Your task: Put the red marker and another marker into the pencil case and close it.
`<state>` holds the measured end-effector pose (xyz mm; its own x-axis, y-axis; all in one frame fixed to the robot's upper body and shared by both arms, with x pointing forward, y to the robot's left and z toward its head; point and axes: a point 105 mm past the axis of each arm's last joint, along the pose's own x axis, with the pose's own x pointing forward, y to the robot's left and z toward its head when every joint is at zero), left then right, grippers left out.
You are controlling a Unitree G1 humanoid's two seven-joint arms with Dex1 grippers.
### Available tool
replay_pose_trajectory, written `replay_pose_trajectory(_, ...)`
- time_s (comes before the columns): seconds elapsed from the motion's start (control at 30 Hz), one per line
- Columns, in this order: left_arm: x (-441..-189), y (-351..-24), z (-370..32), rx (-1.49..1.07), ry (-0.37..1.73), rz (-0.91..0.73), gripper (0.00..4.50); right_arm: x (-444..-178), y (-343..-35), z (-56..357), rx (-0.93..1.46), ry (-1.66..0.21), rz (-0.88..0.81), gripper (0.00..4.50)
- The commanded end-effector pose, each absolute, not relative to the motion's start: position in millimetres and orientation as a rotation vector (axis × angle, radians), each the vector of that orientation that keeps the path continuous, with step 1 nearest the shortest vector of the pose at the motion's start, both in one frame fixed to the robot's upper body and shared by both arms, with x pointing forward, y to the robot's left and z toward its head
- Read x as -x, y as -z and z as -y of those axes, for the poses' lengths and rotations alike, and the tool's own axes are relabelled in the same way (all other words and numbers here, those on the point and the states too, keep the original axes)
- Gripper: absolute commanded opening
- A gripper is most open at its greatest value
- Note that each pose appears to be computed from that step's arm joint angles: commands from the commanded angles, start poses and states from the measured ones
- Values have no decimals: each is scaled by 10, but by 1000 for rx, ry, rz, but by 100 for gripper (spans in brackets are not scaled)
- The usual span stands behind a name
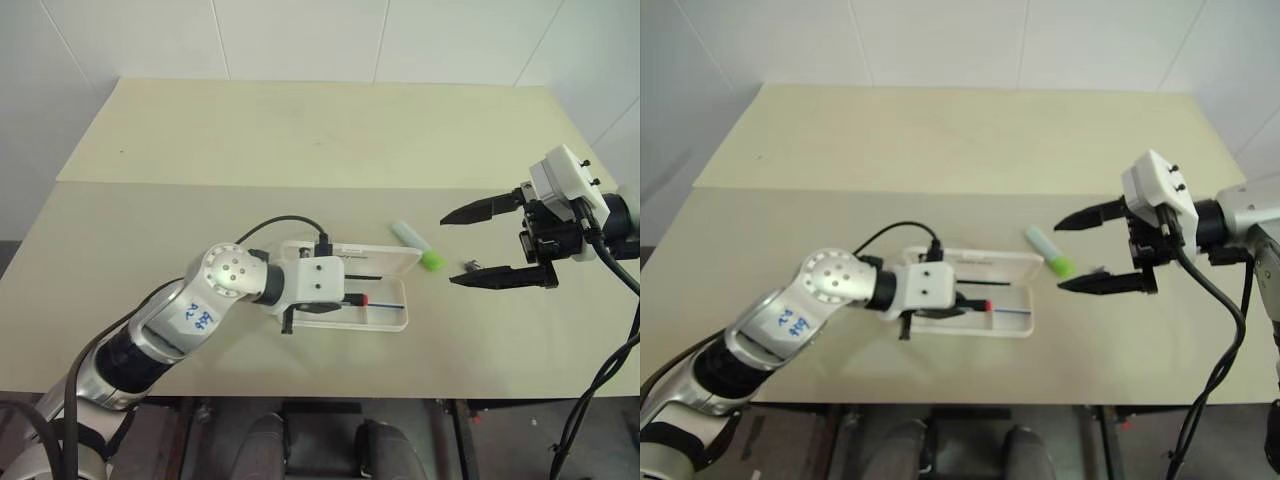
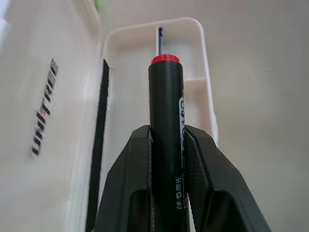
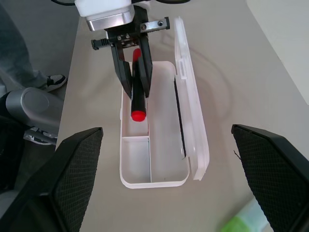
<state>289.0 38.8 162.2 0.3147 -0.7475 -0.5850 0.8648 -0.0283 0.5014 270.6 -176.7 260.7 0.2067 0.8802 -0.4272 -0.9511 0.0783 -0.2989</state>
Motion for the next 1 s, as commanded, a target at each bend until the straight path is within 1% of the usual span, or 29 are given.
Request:
replay_pose_trajectory(0.03, -2995, -1693, -359, -1030, 1238, -84, 60, -2626, -2738, 1759, 615, -1364, -91, 450)
replay_pose_trajectory(0.13, -3038, -1684, -329, -1046, 1223, -67, 60, -2619, -2744, 1763, 613, -1356, -88, 450)
replay_pose_trajectory(0.27, -2998, -1636, -288, -1037, 1246, -71, 60, -2606, -2752, 1759, 612, -1351, -85, 450)
replay_pose_trajectory(0.47, -3012, -1610, -259, -1006, 1228, -88, 60, -2605, -2766, 1737, 612, -1346, -78, 450)
replay_pose_trajectory(0.5, -3021, -1613, -253, -997, 1221, -91, 134, -2604, -2767, 1732, 612, -1346, -78, 450)
replay_pose_trajectory(0.6, -3022, -1609, -238, -1001, 1221, -93, 226, -2607, -2771, 1721, 611, -1346, -77, 450)
replay_pose_trajectory(0.7, -3021, -1612, -226, -1012, 1213, -88, 327, -2605, -2776, 1707, 610, -1347, -75, 450)
replay_pose_trajectory(0.8, -2941, -1604, -212, -1004, 1251, -94, 421, -2602, -2778, 1706, 609, -1347, -76, 450)
replay_pose_trajectory(0.9, -2875, -1612, -227, -996, 1268, -98, 421, -2622, -2763, 1721, 608, -1341, -85, 450)
replay_pose_trajectory(1.0, -2865, -1621, -273, -949, 1240, -142, 421, -2699, -2702, 1758, 603, -1305, -118, 450)
